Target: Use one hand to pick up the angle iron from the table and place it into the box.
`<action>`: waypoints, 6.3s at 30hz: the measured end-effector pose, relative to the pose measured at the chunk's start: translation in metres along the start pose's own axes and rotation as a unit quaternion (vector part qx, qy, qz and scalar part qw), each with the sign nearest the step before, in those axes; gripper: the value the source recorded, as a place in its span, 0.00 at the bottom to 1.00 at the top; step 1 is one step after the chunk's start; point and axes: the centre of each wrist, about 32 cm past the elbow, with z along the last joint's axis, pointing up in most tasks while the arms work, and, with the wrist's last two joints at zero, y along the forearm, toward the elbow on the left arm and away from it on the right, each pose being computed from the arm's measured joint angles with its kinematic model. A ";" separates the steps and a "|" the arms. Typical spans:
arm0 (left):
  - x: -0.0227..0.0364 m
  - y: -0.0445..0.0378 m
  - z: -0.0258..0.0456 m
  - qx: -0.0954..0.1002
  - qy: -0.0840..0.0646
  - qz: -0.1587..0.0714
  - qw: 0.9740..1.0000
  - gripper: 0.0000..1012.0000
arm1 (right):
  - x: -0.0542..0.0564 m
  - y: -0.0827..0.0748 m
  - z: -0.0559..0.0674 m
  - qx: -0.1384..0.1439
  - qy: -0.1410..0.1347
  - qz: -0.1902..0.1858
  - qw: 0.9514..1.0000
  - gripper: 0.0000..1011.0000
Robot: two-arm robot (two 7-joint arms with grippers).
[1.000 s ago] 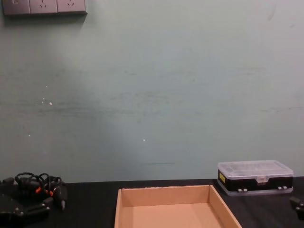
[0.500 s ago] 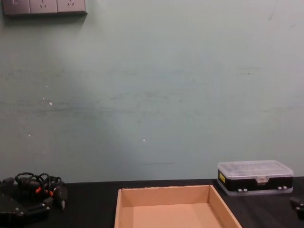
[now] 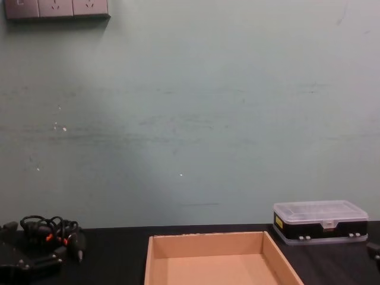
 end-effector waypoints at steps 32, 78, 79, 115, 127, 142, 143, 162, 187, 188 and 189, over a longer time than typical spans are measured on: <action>0.0000 0.0000 0.0000 0.000 0.000 0.000 1.000 1.00 | -0.020 -0.072 0.049 -0.133 0.026 0.171 0.976 0.99; 0.0000 0.0000 0.0000 0.000 0.000 0.000 1.000 1.00 | -0.031 -0.046 0.040 -0.182 0.035 0.144 0.972 0.38; 0.0000 0.0000 0.0000 0.000 0.000 0.000 1.000 1.00 | -0.031 -0.046 0.040 -0.182 0.035 0.144 0.972 0.36; 0.0000 0.0000 0.0000 0.000 0.000 0.000 1.000 1.00 | -0.022 -0.010 0.068 -0.123 0.022 0.155 0.980 0.08; 0.0000 0.0000 0.0000 0.000 0.000 0.000 1.000 1.00 | -0.024 0.036 0.079 -0.095 0.019 0.175 0.980 0.08; 0.0000 0.0000 0.0000 0.000 0.000 0.000 1.000 1.00 | -0.039 0.087 0.089 -0.061 0.016 0.195 0.979 0.08; 0.0000 0.0000 0.0000 0.000 0.000 0.000 1.000 1.00 | -0.041 0.092 0.088 -0.062 0.016 0.196 0.978 0.08; 0.0000 0.0000 0.0000 0.000 0.000 0.000 1.000 1.00 | -0.059 0.149 0.083 -0.089 0.022 0.214 0.973 0.08; 0.0000 0.0000 0.0000 0.000 0.000 0.000 1.000 1.00 | -0.058 0.166 0.072 -0.128 0.033 0.216 0.967 0.08; 0.0000 0.0000 0.0000 0.000 0.000 0.000 1.000 1.00 | -0.058 0.166 0.072 -0.128 0.033 0.216 0.967 0.08; 0.0000 0.0000 0.0000 0.000 0.000 0.000 1.000 1.00 | -0.058 0.166 0.072 -0.128 0.033 0.216 0.967 0.08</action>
